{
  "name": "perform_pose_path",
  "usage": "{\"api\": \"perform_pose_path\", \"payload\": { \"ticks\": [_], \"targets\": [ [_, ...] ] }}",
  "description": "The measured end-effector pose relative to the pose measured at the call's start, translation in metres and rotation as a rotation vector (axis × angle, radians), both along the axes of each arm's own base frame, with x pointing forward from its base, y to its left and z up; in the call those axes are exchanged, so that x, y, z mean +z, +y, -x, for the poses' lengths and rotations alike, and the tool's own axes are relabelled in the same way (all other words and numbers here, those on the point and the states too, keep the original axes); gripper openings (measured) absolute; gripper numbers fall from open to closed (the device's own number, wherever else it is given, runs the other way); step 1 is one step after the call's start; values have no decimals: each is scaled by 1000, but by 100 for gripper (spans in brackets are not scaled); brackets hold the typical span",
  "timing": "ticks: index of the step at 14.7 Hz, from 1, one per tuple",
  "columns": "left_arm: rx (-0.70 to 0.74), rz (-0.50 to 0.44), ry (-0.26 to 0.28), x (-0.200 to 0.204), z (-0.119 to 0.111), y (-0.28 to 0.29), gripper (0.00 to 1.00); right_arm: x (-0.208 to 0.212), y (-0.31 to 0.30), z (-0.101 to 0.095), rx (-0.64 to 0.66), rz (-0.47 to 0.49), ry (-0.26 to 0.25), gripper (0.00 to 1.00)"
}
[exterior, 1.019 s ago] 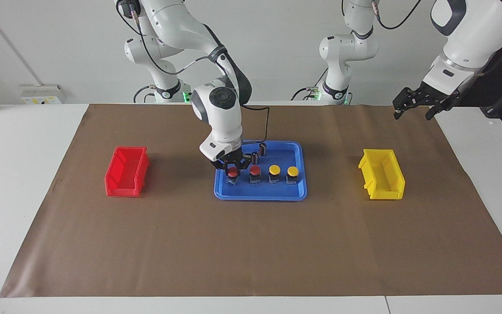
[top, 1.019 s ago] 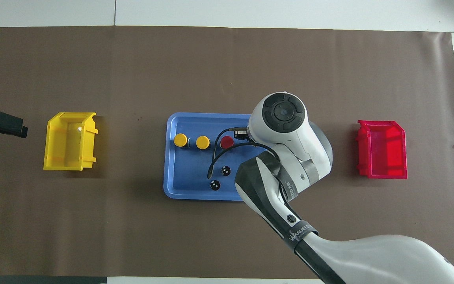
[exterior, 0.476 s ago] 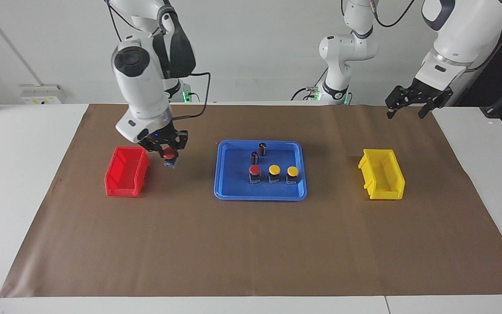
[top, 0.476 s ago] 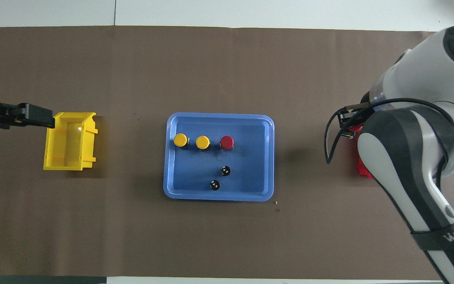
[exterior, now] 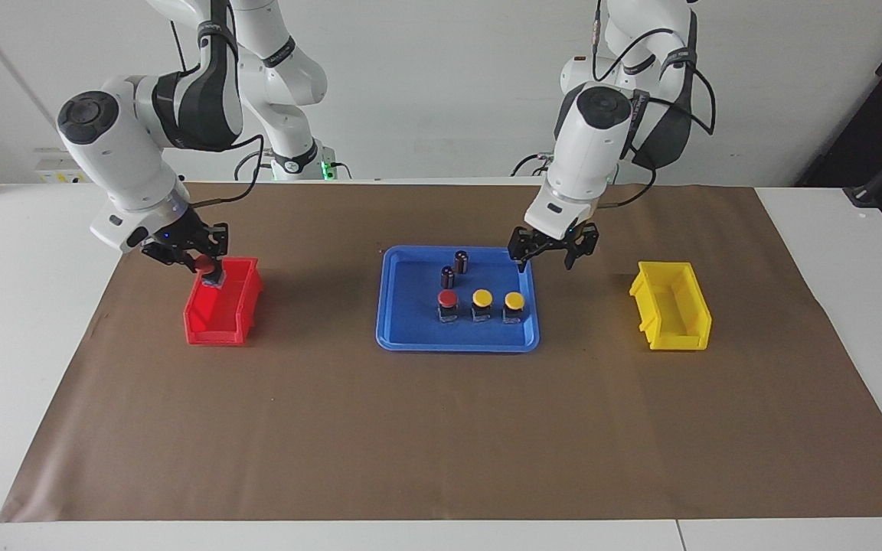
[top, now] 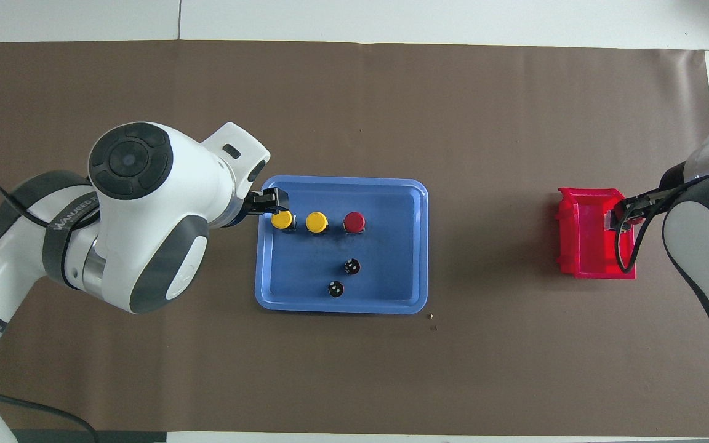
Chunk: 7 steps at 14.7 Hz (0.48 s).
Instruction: Sort red and yellow buttons by color
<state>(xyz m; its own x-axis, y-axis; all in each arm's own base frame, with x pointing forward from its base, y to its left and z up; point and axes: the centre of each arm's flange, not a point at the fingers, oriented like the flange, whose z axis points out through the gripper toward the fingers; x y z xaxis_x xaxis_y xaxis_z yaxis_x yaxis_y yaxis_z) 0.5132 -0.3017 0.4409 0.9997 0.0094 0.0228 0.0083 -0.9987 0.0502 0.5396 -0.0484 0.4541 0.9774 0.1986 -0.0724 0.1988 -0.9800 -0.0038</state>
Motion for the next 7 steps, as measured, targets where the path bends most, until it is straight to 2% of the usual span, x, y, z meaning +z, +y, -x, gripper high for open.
{"api": "perform_pose_path", "payload": {
  "ticks": [1, 4, 7],
  "targets": [
    [5, 2, -1, -10, -5, 0, 79, -11, 1, 6, 2, 2, -15, 41],
    [37, 14, -10, -32, -13, -6, 77, -40, 5, 28, 14, 5, -34, 41],
    [50, 19, -12, -48, -6, -18, 77, -58, -15, 41, 16, 8, -60, 41]
  ]
}}
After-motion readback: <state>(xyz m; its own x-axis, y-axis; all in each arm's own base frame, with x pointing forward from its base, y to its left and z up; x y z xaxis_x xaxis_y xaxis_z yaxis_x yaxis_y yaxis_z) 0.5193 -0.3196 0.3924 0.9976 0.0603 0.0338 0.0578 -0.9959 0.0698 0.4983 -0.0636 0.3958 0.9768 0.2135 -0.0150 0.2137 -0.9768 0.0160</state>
